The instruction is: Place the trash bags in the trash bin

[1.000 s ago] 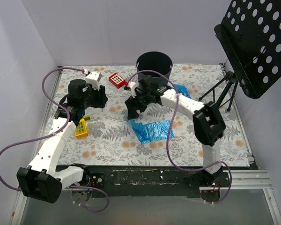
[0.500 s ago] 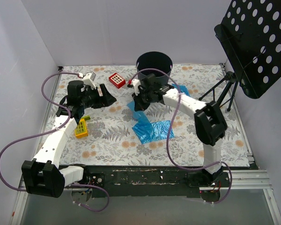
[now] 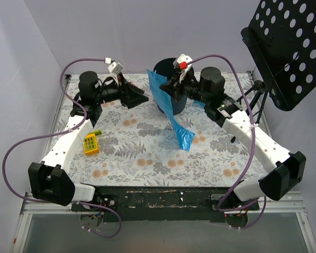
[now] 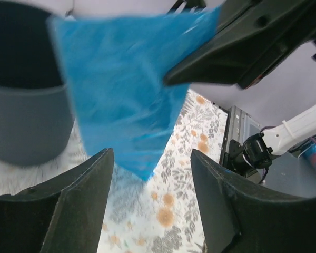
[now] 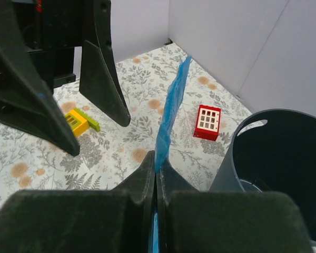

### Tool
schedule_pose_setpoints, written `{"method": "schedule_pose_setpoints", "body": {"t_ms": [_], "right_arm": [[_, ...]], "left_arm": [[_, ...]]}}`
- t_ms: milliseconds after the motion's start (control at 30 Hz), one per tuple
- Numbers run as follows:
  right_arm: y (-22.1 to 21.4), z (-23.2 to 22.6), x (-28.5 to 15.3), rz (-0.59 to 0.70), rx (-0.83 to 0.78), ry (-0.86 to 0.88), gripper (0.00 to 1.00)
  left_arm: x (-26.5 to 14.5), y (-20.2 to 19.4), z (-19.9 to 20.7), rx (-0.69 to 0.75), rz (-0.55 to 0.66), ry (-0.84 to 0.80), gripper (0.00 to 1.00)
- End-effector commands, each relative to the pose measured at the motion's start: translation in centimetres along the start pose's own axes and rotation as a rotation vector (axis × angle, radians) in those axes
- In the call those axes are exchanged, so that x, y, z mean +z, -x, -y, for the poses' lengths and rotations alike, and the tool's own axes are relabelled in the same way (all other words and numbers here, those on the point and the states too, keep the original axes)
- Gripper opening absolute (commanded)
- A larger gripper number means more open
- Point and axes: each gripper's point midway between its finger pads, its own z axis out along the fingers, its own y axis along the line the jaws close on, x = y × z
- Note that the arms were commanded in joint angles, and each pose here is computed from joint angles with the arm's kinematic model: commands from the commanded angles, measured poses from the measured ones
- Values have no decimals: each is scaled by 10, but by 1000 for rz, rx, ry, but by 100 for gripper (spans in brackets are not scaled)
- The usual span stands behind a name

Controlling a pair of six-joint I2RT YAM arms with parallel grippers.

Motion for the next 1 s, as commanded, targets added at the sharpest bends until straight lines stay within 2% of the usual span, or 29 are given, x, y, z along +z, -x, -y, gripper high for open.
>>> {"method": "schedule_pose_setpoints", "body": {"t_ms": [0,167,333,567,833,967], "right_arm": [[15,15,0,72,-31,-77,1],[11,13,-5,70,-45,-74,1],[6,1,-11,70,-76,-32,1],[5,-4,-14,71,-92,-16,1],[-4,-8,-13,48,-92,-10,1],[-4,-8,-12,47,-95,-10,1]], "left_arm": [[21,38,38,258,42,-98,62],[35,49,29,241,75,-34,65],[41,58,1,133,126,96,68],[51,48,4,84,102,23,73],[62,48,17,127,92,-96,69],[68,43,22,133,76,-131,59]]}}
